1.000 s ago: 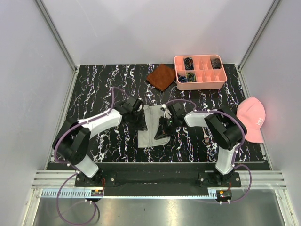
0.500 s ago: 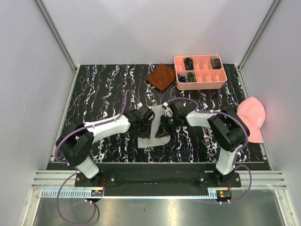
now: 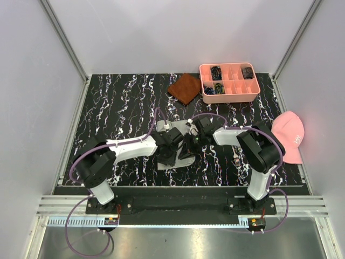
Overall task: Fold the napkin into a case and place the utensils inside
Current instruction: Move the 2/3-rectangle-folded napkin to the center of the board.
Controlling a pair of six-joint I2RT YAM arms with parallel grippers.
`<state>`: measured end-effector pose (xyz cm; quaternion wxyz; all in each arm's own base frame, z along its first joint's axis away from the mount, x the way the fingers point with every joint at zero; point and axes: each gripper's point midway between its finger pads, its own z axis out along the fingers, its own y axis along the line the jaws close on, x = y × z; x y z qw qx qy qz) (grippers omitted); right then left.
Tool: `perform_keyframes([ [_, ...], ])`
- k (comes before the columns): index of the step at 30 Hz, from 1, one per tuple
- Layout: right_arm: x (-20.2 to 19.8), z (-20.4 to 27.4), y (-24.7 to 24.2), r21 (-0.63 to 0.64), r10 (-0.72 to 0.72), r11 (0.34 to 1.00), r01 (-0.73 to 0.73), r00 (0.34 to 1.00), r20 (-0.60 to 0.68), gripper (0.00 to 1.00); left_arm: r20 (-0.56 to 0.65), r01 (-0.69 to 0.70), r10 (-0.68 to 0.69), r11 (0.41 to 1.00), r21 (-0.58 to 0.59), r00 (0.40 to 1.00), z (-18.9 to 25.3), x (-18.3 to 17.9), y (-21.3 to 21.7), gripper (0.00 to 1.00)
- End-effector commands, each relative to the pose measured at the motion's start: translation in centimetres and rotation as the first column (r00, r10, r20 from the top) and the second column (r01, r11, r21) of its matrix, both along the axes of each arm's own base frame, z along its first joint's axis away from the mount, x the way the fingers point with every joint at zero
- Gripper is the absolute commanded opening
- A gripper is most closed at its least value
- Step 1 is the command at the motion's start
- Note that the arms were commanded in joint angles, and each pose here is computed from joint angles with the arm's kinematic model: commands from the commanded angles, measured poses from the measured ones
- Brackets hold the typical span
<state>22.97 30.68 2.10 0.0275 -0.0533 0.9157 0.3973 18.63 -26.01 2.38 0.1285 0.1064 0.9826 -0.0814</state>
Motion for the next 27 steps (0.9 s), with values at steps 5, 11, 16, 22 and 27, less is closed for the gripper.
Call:
perform_keyframes([
  [5,0.1,-0.5,0.1,0.011,0.003,1.0,-0.003,1.0,0.011,0.18,0.068,-0.015,0.013,0.999,0.035,0.998,0.3,1.8,-0.5,0.14],
  [11,-0.2,-1.1,-0.1,0.007,0.001,1.0,-0.001,1.0,-0.006,0.17,0.089,-0.009,0.013,0.999,-0.05,0.996,2.9,1.8,-1.7,0.0],
  [16,-0.4,-1.4,-0.1,0.007,-0.003,1.0,0.003,1.0,-0.015,0.18,0.087,-0.007,0.015,0.996,-0.093,0.996,3.7,2.0,-2.7,0.0],
  [22,-0.5,-1.3,0.0,0.011,-0.003,1.0,0.003,1.0,-0.021,0.17,0.074,-0.006,0.013,0.995,-0.096,0.997,2.1,2.4,-3.6,0.0],
  [27,-0.5,-0.9,-0.1,0.015,-0.005,1.0,0.005,1.0,-0.015,0.17,0.054,-0.004,0.006,0.999,-0.05,0.999,0.5,2.4,-3.0,0.04],
])
